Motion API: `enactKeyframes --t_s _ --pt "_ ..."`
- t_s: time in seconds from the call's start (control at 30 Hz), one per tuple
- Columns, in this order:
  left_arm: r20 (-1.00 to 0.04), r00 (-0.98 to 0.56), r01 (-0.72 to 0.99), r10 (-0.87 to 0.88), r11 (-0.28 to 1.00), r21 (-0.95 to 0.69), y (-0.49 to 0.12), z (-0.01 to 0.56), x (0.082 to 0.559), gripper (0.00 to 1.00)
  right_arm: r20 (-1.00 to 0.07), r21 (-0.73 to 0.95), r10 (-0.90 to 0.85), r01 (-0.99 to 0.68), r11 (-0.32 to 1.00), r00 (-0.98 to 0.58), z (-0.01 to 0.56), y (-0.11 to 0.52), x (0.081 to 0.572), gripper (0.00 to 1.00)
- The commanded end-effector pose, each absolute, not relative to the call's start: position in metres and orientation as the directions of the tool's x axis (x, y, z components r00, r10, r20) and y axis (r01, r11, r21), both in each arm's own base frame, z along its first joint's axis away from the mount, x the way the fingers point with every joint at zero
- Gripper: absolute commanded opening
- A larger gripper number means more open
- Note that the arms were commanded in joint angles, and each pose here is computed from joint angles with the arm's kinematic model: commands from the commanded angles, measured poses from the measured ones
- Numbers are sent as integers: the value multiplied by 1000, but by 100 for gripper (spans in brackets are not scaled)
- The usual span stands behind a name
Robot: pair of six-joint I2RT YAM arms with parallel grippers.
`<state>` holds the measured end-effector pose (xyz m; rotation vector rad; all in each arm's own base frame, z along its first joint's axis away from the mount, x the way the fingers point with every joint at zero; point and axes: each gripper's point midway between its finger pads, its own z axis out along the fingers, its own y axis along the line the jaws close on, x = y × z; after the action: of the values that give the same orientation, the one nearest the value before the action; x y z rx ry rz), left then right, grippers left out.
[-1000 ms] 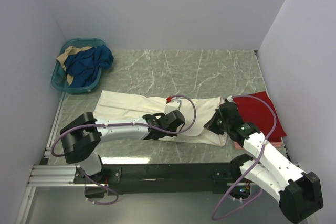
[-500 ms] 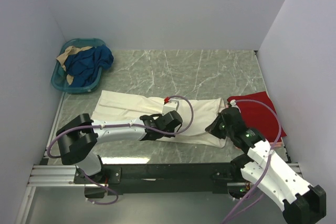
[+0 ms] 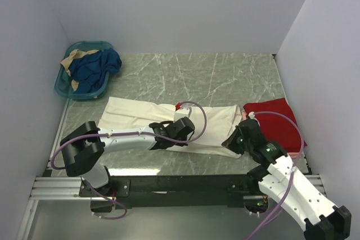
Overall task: Fold and stack the t-shirts
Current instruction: Fold the tshirt
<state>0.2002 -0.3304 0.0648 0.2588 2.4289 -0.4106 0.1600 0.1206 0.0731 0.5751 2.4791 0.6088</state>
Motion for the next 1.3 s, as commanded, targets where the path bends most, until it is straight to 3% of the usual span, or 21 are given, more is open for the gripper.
enactKeyframes --t_s 0.0,0.17,0.3,0.4,0.5,0.6,0.7,0.9,1.03,1.27 --pt "-649 -757 308 80 919 -246 -336 71 203 1 -428 538 504 237 809 -750 102 122 169 0" --pt "-641 -763 322 82 908 -267 -338 69 200 1 -420 526 495 240 816 -761 103 121 166 0" --pt "-634 -769 324 79 904 -280 -339 68 199 6 -394 506 479 250 825 -784 88 119 157 9" --pt "-621 -782 309 59 901 -304 -335 71 197 18 -363 523 472 244 817 -804 77 123 149 26" --pt "-629 -777 290 23 900 -325 -323 88 200 41 -369 546 470 223 808 -801 83 126 149 38" --pt "-633 -774 265 -33 891 -370 -310 105 204 47 -416 537 466 203 819 -781 94 123 157 43" --pt "-634 -762 177 -136 897 -405 -285 120 223 48 -452 539 456 173 825 -766 105 129 174 43" --pt "-583 -669 -196 -462 866 -461 -188 136 293 45 -499 551 409 85 830 -764 129 170 230 43" --pt "-543 -528 -456 -653 758 -467 -113 136 333 44 -539 547 374 24 837 -755 141 196 266 43" --pt "-517 -342 -718 -784 574 -395 -33 115 364 45 -525 533 295 -39 845 -799 128 227 294 43"
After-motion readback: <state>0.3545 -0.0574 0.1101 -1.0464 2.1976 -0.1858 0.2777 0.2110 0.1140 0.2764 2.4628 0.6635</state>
